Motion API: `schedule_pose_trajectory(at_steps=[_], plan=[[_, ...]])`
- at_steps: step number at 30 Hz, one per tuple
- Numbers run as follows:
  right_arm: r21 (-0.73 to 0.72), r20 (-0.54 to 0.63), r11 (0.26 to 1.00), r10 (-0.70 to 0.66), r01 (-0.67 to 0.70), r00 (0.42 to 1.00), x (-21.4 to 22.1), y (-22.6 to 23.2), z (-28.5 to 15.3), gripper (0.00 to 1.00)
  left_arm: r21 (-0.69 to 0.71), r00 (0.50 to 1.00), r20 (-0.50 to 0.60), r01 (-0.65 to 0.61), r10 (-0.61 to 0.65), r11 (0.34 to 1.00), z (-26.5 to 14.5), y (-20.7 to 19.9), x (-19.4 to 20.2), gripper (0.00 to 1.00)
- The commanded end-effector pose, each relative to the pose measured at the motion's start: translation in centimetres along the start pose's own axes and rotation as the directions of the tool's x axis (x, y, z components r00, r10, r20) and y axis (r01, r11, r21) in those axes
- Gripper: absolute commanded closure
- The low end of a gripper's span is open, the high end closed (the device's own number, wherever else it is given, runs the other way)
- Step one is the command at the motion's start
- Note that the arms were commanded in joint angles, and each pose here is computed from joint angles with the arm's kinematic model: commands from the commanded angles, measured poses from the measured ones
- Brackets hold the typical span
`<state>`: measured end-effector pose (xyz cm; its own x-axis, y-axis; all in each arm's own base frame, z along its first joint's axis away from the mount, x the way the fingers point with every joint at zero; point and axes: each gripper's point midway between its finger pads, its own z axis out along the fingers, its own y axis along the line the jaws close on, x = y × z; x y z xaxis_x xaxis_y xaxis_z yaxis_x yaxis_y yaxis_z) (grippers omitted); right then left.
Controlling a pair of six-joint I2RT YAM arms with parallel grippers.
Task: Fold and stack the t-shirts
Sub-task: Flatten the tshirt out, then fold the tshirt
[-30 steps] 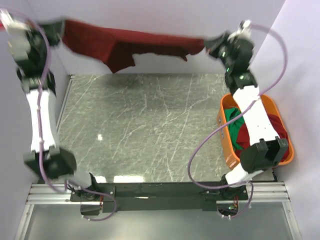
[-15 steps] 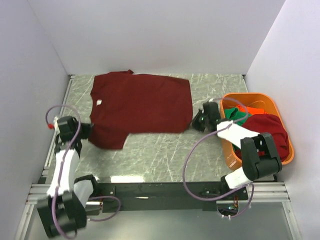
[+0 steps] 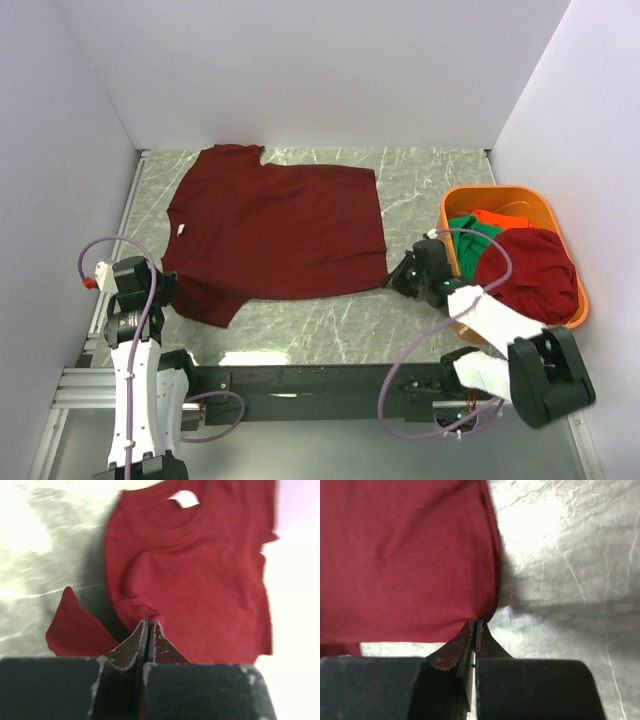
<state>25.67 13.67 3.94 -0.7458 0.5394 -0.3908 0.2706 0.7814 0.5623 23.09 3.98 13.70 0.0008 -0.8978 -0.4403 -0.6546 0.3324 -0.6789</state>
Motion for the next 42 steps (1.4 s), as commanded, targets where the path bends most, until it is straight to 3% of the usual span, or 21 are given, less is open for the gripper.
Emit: schedule_pose_trajectory(at_steps=[1,7,14,20,26,42], plan=[[-0.013,0.055,1.0,0.002,-0.002,0.998,-0.6,0.3,-1.7,1.0,-0.066,0.999,0.042,0.015,-0.013,0.998,-1.2,0.4,-1.2,0.99],[-0.036,0.141,0.999,-0.001,0.007,0.99,-1.4,0.5,-5.3,1.0,-0.092,0.999,0.045,0.028,-0.024,0.995,-1.6,0.6,-1.4,0.98],[-0.029,0.161,1.0,-0.003,0.008,0.987,-2.3,1.0,-5.8,1.0,-0.1,0.999,-0.003,0.053,-0.054,0.994,-0.2,1.0,-0.1,0.98],[0.0,0.176,0.998,-0.068,0.069,0.982,-5.7,3.9,-4.3,1.0,-0.033,0.998,-0.037,0.043,-0.044,0.999,2.2,-1.9,-0.4,0.97],[0.067,0.168,0.993,-0.106,0.096,0.98,-8.5,5.4,-1.7,1.0,-0.06,0.997,-0.077,0.011,-0.016,0.998,5.3,-3.6,-0.6,0.95],[0.111,0.116,0.987,-0.125,0.112,0.985,-9.7,6.3,2.8,1.0,-0.027,0.985,-0.17,-0.039,0.034,0.999,9.7,-7.7,-0.7,0.92]])
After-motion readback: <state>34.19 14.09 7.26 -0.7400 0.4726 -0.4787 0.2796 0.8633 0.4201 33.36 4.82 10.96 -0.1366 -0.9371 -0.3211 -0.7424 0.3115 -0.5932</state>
